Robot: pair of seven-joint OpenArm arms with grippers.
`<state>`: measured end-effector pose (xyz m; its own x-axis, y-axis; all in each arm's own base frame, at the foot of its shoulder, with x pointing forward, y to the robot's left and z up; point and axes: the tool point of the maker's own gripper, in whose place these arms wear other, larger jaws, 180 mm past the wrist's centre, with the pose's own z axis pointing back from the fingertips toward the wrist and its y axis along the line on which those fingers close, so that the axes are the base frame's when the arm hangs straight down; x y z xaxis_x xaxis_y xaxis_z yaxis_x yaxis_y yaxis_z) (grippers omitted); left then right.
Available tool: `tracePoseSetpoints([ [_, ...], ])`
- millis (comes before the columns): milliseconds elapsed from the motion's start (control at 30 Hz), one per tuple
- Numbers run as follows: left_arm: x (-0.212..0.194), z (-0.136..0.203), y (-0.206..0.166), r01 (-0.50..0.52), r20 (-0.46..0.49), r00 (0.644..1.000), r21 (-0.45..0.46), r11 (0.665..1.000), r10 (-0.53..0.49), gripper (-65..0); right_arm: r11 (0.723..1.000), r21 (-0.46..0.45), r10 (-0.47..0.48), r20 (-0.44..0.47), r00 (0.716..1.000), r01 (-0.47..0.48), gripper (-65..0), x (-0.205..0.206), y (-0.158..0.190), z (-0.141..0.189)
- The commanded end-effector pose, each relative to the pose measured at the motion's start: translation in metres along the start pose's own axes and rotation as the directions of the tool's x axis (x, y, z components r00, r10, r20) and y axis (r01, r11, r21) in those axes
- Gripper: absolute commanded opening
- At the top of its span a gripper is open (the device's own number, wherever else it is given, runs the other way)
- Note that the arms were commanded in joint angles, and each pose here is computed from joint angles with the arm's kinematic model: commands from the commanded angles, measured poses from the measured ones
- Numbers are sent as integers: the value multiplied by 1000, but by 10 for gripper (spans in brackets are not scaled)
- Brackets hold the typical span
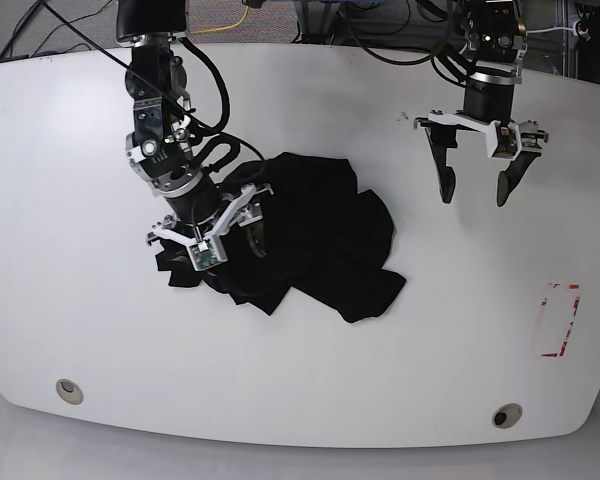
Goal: Layout the t-shirt on the table in an organized manner, then fold the t-shirt properly
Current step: 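Lower the right gripper onto the shirt edge and pinch the fabric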
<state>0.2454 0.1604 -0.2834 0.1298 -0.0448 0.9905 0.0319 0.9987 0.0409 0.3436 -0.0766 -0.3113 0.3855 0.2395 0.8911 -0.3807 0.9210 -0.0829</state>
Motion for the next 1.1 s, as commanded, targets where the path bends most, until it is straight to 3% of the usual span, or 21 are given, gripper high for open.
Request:
tracePoseSetpoints([
  [0, 7, 0, 1, 1, 23, 1000, 3, 1000, -1, -204, 998, -24, 65, 62, 996, -64, -219, 25, -1, -3],
  [533, 1, -1, 1, 6, -16, 1000, -2, 1000, -6, -204, 962, -172, 206, -61, 977, -213, -220, 17, -13, -35],
  [1067, 0, -5, 1, 5, -13, 1000, -3, 1000, -5, -204, 938, -284, 169, -121, 978, -197, -220, 3, -52, -25],
])
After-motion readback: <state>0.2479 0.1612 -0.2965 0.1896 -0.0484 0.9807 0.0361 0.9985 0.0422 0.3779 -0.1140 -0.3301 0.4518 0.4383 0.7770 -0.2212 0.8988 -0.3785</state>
